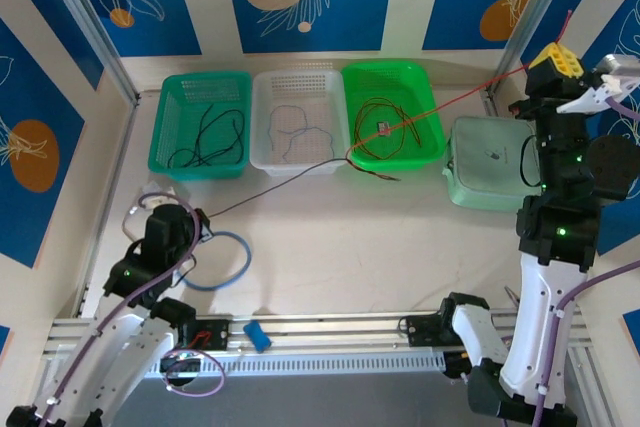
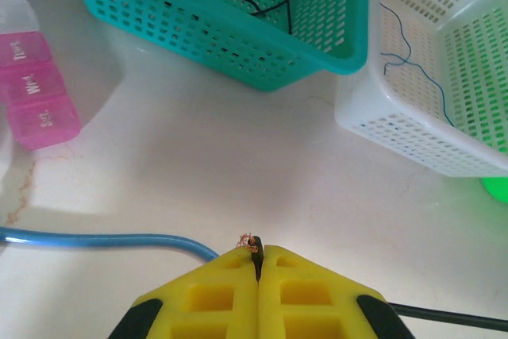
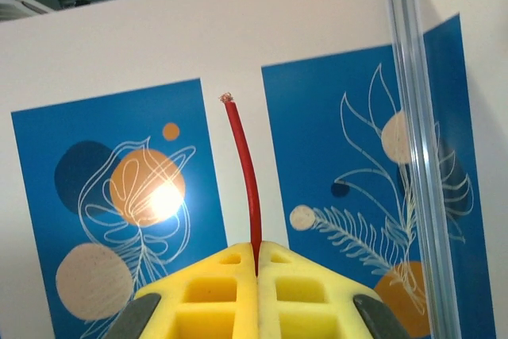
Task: Untangle the cables
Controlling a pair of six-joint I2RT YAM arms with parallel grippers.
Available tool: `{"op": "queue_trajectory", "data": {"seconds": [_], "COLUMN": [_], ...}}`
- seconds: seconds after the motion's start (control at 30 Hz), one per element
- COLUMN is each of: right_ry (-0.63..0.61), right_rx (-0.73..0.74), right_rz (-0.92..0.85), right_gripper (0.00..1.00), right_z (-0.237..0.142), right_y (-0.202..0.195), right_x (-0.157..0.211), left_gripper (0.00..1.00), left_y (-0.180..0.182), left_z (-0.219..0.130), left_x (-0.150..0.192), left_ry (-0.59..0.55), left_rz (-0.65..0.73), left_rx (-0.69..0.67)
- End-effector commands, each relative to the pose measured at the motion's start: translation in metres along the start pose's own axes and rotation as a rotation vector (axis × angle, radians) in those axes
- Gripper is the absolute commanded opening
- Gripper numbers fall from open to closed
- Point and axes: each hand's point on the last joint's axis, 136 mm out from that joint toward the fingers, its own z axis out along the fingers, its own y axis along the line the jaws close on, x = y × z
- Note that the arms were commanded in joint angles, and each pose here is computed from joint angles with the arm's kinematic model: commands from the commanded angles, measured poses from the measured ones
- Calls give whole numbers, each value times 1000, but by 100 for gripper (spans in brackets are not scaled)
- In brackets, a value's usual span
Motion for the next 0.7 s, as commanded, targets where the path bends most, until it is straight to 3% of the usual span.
{"op": "queue_trajectory", "data": {"seconds": [0.0,0.43,0.67], "right_ry": [-145,-257,-200], "right_rx": [32,95,55], "right_rz": [-44,-133,-76], "right_gripper": [0,0,0], "right_z": [-4,6,6], "right_y": [0,-8,-5], "right_x": [-44,-88,-69], "left_gripper": [0,0,0], "left_y": [21,50,20], "left_z": [2,6,4], "left_x": [6,22,5], "left_ry": [-10,-25,-27], "left_rz": [-56,-104,-108], "left_rx": [-63,-131,-24]}}
